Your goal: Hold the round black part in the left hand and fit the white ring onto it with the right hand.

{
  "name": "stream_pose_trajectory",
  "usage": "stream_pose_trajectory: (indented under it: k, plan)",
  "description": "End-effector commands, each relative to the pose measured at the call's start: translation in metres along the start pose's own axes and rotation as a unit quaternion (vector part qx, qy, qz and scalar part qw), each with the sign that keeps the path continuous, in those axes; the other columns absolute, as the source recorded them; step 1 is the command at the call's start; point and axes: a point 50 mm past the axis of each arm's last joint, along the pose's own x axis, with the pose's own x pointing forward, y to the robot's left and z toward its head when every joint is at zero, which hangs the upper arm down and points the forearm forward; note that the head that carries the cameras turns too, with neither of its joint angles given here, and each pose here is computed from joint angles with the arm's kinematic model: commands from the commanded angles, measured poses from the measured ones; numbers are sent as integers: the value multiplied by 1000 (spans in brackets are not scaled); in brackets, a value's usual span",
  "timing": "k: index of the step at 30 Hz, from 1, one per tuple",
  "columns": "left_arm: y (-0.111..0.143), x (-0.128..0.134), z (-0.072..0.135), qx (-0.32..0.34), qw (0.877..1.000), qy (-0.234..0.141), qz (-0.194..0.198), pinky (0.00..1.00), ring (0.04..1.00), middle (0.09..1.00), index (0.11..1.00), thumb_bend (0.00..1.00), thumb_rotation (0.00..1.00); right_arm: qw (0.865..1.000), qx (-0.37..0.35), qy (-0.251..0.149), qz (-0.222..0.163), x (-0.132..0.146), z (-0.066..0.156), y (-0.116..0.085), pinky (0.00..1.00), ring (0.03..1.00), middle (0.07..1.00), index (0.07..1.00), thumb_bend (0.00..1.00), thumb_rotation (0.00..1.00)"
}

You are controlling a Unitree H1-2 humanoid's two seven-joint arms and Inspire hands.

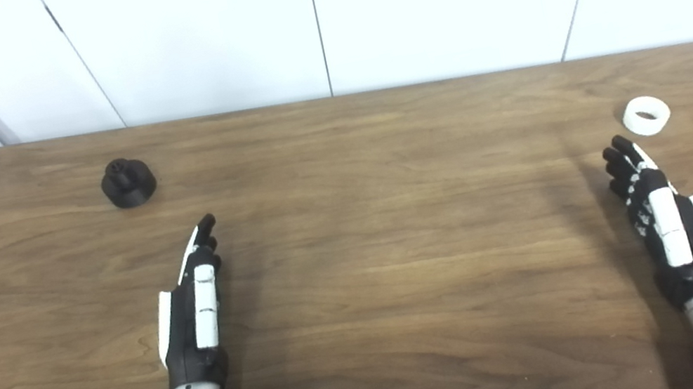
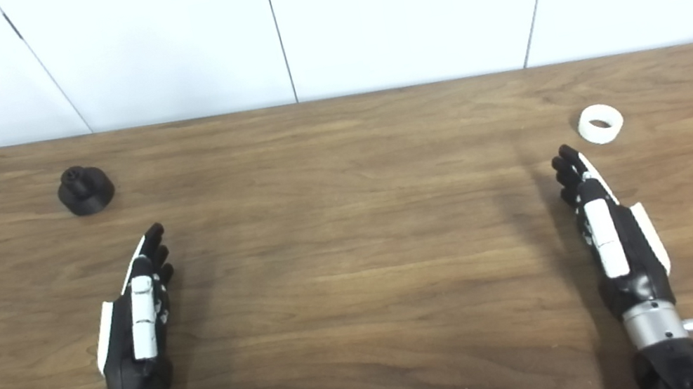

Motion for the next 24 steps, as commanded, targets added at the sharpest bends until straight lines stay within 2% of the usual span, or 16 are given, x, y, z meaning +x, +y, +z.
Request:
stream_pose_trajectory:
  k: [1, 13, 24]
  plan:
    - [2, 1, 13, 3, 1000, -27, -1, 1000, 1000, 995, 940, 604, 934, 1000, 4, -18, -3, 2, 11, 2, 1000, 962, 945, 940, 562, 1000]
    - [1, 1, 12, 0, 1000, -24, -4, 1000, 1000, 1000, 944, 624, 929, 1000, -2, -15, -7, 2, 12, 2, 999, 964, 947, 942, 527, 1000]
    - [-6, -4, -1, 8, 1000, -27, -7, 1000, 1000, 992, 944, 585, 944, 1000, -1, -15, 1, -1, -4, -9, 1000, 979, 951, 948, 564, 1000]
